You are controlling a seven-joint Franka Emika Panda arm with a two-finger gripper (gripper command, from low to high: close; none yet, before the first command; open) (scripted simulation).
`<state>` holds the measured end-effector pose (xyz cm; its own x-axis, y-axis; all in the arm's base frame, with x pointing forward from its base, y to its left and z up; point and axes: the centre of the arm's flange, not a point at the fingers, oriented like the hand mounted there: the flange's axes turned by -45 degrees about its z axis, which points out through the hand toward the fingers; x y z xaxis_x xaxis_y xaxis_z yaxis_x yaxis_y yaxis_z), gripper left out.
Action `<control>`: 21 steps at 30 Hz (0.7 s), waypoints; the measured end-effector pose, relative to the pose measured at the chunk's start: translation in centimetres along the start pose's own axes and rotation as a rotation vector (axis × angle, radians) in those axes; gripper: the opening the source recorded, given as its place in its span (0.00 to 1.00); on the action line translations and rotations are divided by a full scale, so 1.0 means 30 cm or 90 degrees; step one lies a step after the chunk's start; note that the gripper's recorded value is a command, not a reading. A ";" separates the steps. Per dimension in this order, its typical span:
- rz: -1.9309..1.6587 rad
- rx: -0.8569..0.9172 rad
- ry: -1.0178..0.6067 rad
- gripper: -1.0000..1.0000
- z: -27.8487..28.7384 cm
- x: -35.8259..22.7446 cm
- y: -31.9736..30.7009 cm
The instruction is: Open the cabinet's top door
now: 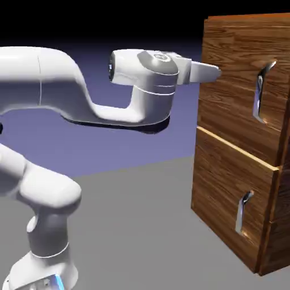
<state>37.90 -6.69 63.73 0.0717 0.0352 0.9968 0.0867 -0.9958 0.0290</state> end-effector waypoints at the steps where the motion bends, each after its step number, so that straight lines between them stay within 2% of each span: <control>1: 0.001 -0.001 0.005 1.00 0.002 -0.004 0.018; 18: 0.019 -0.021 0.047 1.00 0.093 -0.187 0.376; 21: 0.020 -0.021 0.047 1.00 0.129 -0.192 0.389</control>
<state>42.34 -18.20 58.05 0.0001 -0.0015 1.0000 0.0521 -0.9986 -0.0016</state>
